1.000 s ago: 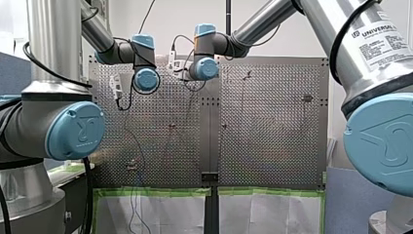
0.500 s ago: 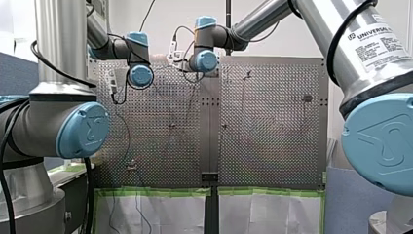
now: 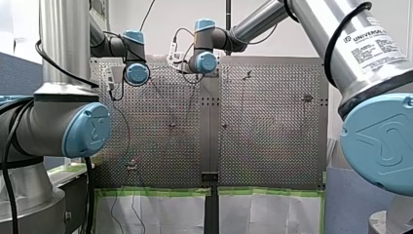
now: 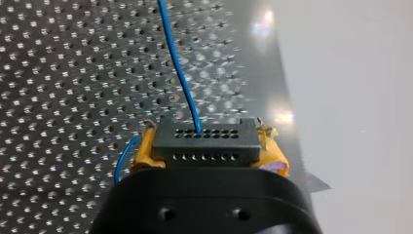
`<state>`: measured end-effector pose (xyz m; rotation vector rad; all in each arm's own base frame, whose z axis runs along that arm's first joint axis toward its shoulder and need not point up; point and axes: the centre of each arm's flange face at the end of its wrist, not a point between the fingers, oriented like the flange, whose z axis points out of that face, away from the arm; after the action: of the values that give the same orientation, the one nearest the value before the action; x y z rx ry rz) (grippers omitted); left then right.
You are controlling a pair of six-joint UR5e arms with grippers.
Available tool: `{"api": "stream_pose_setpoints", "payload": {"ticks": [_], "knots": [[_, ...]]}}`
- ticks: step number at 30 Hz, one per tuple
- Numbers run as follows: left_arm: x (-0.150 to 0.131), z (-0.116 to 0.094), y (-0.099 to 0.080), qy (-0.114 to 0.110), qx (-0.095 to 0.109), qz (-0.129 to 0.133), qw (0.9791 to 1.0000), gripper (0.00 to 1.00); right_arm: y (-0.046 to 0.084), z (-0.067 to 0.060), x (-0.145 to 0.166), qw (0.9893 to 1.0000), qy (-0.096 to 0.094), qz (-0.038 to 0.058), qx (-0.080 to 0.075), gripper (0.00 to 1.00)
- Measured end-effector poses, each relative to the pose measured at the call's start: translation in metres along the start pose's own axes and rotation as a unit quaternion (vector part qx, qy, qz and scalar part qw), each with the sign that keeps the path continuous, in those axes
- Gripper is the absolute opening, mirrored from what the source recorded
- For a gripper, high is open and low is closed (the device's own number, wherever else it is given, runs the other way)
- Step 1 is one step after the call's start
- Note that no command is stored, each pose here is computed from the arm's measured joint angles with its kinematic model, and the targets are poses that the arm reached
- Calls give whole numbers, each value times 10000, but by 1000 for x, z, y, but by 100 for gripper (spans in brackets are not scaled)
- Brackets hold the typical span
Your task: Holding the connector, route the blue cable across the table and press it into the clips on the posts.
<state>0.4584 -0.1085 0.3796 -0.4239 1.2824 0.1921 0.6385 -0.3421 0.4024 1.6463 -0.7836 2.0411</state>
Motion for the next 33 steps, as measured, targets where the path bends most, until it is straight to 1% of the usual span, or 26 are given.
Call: {"api": "stream_pose_setpoints", "payload": {"ticks": [5,11,14,18,22,27,31,33], "knots": [[6,11,2,35,40,-6,10000,0,1,5,-12,10000,-64,-3,12,0],[18,27,5,79,87,1,9999,0,0,11,-8,10000,-1,4,34,0],[18,35,7,45,99,-33,9999,0,1,14,-10,10000,-5,4,42,0],[16,42,10,-15,121,-105,9999,0,3,18,-21,10000,-68,1,52,0],[14,48,11,-71,225,-217,9995,0,4,21,-26,9999,-83,0,57,0],[13,56,12,-142,361,-321,9987,0,3,27,-19,10000,-6,2,83,0],[18,69,11,-128,496,-366,9980,0,4,30,-13,10000,41,15,77,0],[22,75,11,-115,522,-380,9978,0,6,31,-11,10000,53,22,64,0]]}}
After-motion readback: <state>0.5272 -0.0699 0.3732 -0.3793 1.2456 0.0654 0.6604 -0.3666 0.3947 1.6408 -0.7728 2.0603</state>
